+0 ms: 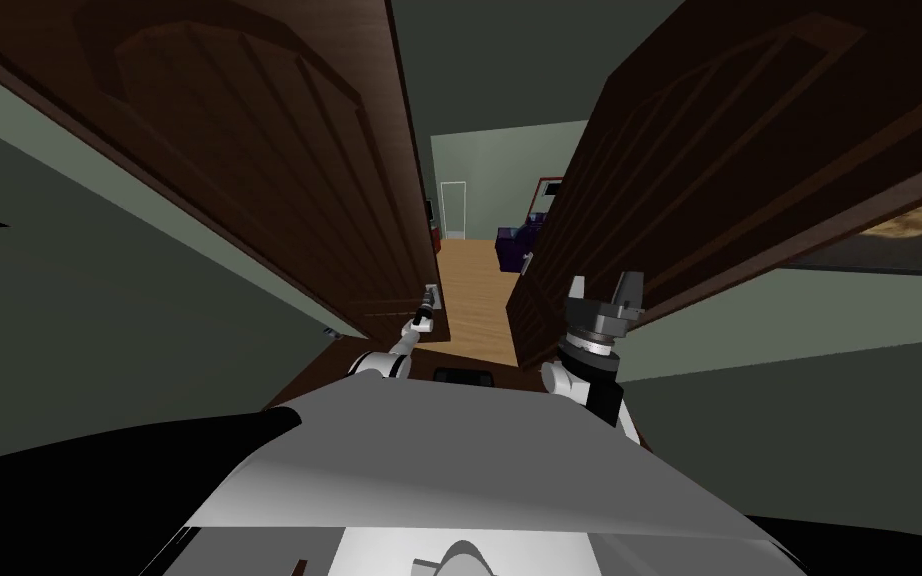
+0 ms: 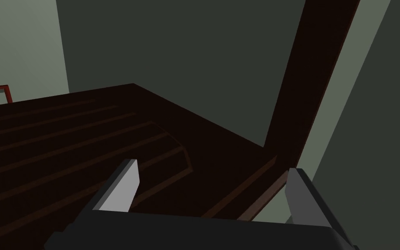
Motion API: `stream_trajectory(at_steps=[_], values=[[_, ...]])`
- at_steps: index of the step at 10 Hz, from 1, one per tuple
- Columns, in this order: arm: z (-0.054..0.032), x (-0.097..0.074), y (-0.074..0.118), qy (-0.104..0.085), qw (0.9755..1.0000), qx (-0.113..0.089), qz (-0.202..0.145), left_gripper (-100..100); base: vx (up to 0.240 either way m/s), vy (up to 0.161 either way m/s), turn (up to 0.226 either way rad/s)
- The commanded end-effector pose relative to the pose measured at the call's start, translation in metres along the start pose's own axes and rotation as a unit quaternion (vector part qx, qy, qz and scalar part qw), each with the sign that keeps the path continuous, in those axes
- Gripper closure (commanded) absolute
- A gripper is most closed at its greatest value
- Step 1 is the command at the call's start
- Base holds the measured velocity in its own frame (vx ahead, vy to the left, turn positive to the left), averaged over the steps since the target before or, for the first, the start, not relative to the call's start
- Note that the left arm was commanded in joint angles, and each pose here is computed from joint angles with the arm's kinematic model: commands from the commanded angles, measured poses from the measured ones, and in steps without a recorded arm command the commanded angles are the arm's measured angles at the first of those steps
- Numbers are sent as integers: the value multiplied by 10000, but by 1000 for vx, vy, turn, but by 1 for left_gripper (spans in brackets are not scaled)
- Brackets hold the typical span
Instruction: Push the door open
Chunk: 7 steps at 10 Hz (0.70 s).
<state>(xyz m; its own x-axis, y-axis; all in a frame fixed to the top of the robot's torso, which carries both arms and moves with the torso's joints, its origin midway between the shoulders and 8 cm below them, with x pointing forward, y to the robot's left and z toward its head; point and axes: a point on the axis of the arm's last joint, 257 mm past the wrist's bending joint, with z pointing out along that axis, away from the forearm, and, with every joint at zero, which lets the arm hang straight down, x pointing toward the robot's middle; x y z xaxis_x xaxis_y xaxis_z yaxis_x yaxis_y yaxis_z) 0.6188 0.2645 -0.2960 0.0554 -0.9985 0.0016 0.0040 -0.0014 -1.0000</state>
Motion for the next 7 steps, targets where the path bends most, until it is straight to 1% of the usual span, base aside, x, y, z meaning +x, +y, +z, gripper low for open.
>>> stream_trajectory(at_steps=[1,2,3,4,5,6,7], values=[[15,-178,8,-107,9999,-6,29,100,119,-72,44],[9,-307,10,-222,9997,-9,29,100,133,-90,45],[4,-396,11,-300,9995,-12,28,100,185,-139,64],[4,-396,11,-300,9995,-12,28,100,151,-95,64],[-6,-528,12,-417,9991,-15,27,100,151,-97,82],[-14,-616,12,-495,9988,-16,26,100,209,-150,72],[-22,-618,35,-497,9988,-40,27,100,148,-87,45]])
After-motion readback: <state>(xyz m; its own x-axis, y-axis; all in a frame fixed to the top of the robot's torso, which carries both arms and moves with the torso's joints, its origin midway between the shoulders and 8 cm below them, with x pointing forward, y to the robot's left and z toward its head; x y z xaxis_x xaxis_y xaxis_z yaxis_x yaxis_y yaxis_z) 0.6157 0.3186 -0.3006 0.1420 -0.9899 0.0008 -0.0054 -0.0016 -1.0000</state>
